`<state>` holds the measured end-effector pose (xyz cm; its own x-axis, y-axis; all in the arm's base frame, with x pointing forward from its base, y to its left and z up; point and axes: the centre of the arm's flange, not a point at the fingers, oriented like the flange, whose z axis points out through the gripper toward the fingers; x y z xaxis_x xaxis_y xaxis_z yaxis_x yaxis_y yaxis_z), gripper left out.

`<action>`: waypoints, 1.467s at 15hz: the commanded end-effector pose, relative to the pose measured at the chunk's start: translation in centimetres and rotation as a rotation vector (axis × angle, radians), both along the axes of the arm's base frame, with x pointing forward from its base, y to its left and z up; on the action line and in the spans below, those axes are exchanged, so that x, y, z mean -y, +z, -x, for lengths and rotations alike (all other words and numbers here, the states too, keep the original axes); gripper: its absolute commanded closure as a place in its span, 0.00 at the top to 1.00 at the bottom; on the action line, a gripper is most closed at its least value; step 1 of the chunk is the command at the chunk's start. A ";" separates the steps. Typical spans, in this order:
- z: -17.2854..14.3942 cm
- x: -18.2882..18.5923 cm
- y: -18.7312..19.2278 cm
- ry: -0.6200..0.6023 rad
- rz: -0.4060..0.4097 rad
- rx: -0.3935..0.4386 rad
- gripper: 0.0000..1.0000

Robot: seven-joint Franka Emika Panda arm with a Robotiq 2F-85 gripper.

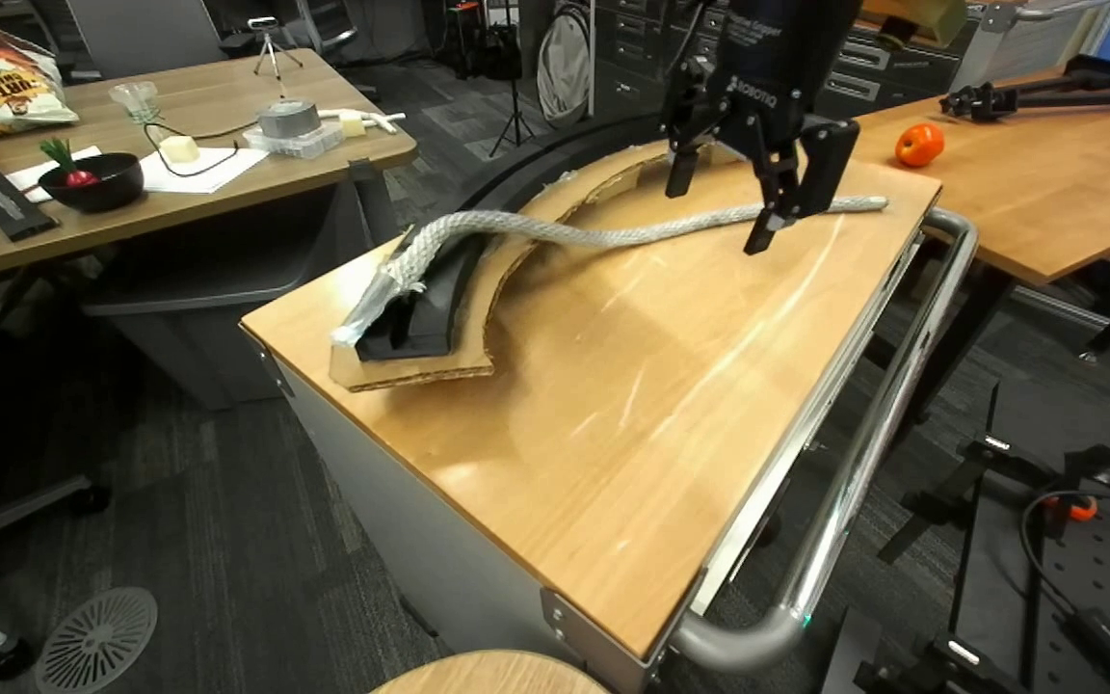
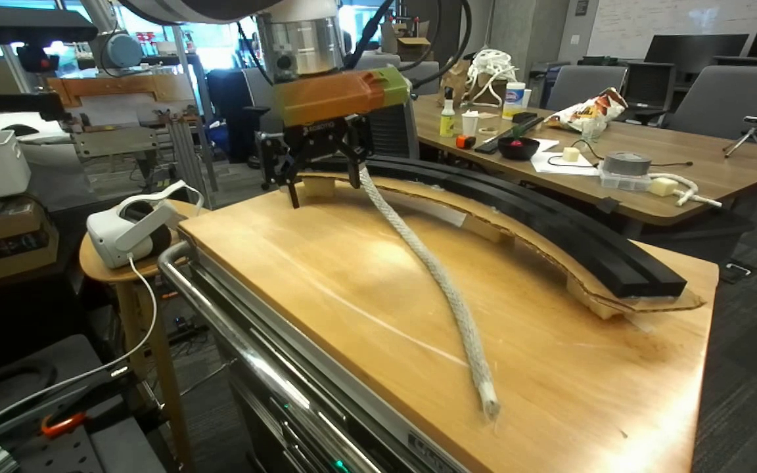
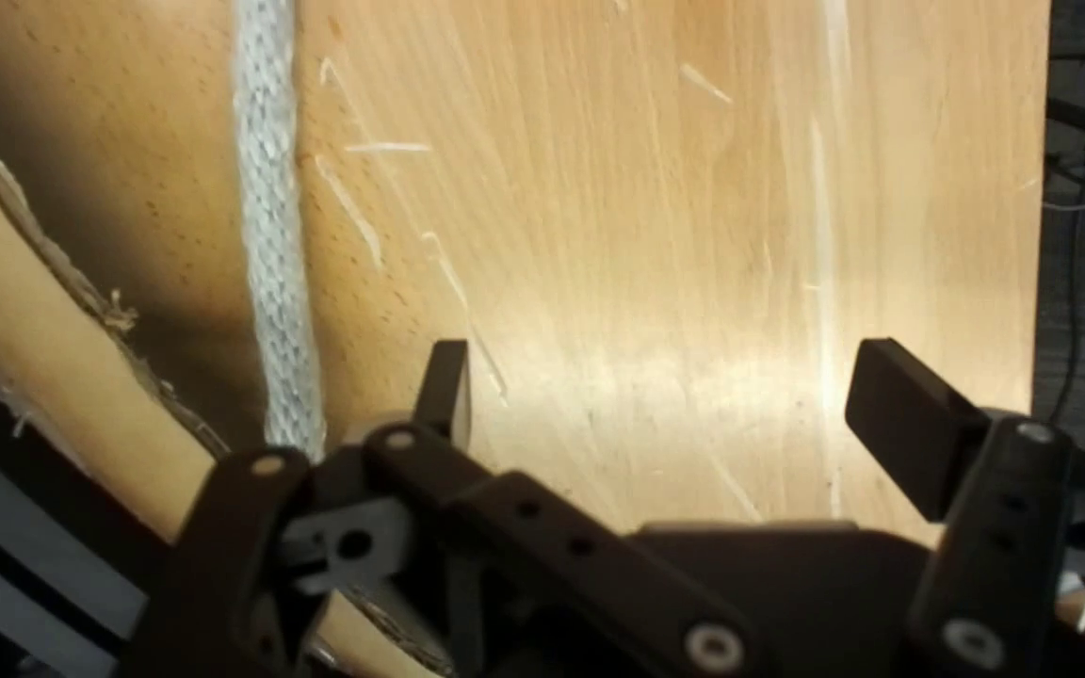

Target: Put the white rope on the black board

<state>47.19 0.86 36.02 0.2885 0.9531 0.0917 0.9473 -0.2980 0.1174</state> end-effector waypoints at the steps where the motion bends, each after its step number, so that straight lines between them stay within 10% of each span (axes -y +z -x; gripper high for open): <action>1: 0.6 1.2 0.3 0.012 -0.043 0.009 1.00; 13: -2.3 -0.1 3.6 -0.077 -0.054 0.079 1.00; 22: -8.2 7.4 3.4 -0.322 -0.028 0.012 1.00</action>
